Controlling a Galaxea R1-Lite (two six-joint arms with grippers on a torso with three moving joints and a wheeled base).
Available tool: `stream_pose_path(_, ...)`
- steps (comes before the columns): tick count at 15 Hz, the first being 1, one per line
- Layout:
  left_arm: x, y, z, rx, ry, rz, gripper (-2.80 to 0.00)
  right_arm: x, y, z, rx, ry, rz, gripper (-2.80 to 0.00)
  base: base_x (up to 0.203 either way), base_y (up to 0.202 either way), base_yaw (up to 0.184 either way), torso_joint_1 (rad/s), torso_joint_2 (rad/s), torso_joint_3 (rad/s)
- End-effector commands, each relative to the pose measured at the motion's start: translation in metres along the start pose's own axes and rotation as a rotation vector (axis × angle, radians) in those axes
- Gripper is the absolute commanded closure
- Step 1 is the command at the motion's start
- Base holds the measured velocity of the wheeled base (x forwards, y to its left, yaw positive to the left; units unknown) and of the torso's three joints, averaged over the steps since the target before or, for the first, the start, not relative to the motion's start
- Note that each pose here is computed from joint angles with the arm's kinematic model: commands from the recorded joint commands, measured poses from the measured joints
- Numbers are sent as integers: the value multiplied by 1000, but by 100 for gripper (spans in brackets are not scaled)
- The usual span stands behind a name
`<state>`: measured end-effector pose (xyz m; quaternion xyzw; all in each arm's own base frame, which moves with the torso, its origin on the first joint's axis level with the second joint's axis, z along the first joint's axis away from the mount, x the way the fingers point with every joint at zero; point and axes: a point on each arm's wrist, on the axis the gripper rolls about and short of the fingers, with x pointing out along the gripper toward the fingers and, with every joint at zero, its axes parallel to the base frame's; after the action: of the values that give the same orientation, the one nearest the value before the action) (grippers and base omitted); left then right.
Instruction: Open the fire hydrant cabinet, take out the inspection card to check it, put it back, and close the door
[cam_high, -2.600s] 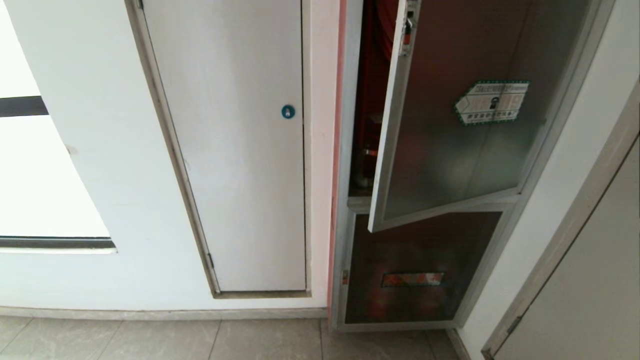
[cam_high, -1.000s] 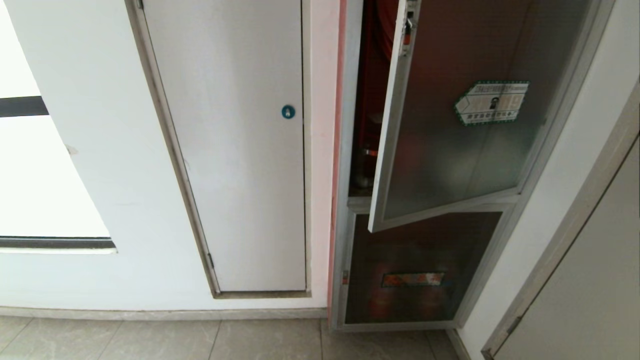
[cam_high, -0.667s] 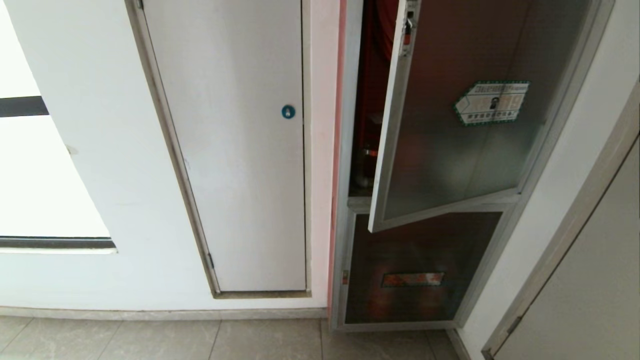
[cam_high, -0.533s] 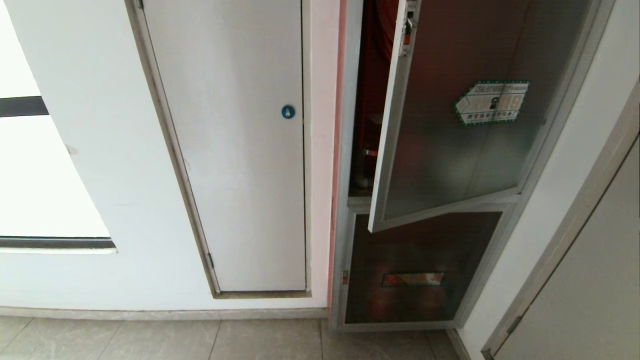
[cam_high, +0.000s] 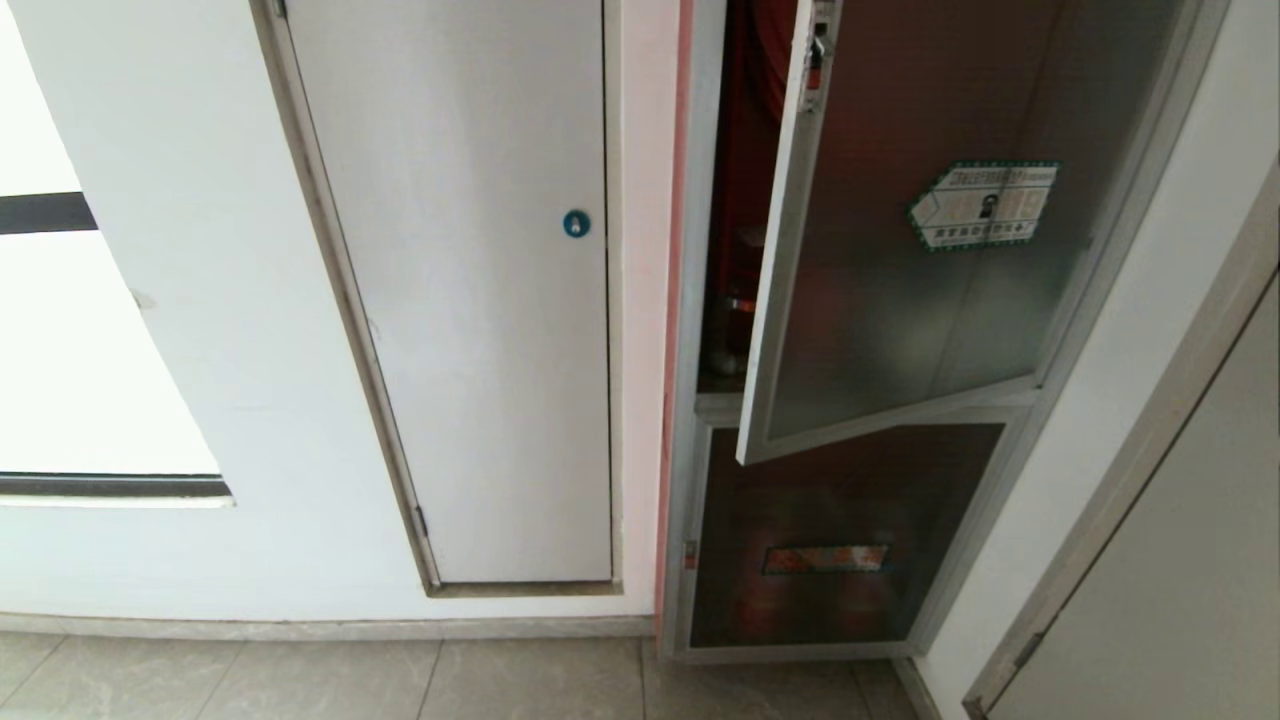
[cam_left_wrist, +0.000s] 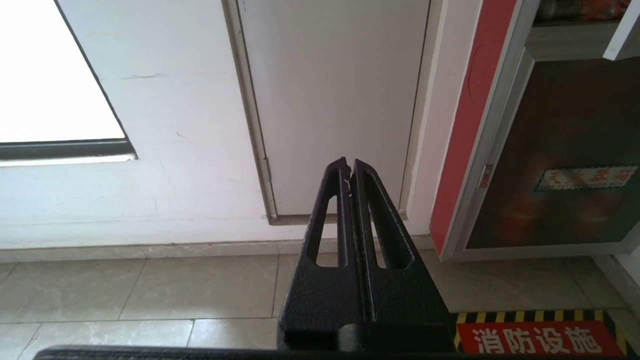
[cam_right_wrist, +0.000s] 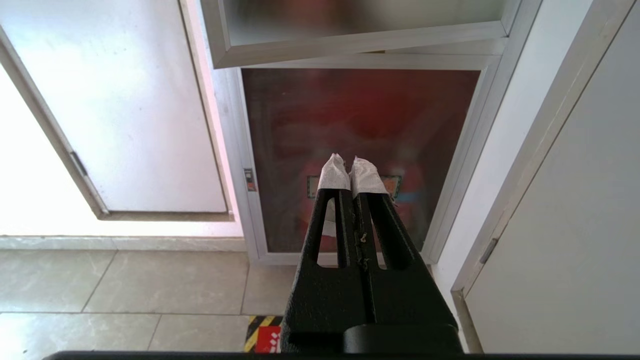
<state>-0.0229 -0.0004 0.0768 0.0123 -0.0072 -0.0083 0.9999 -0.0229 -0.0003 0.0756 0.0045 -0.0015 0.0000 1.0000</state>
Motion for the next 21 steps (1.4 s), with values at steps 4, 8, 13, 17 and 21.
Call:
stream_pose_path(4,1,0,-2,1,7,0,0,0,0,0,0,0,0,0,0,0,0,0,0,0)
stream_pose_path(8,0,0,-2,0,5,0,0,0,0,0,0,0,0,0,0,0,0,0,0,0)
stream_pose_path(13,0,0,-2,2,5,0,0,0,0,0,0,0,0,0,143,0,-1,8,0,0)
stream_pose_path(17,0,0,-2,2,6,0,0,0,0,0,0,0,0,0,197,0,-1,0,3,3)
stream_pose_path(21,1,0,-2,1,7,0,0,0,0,0,0,-1,0,0,197,0,-1,2,2,4)
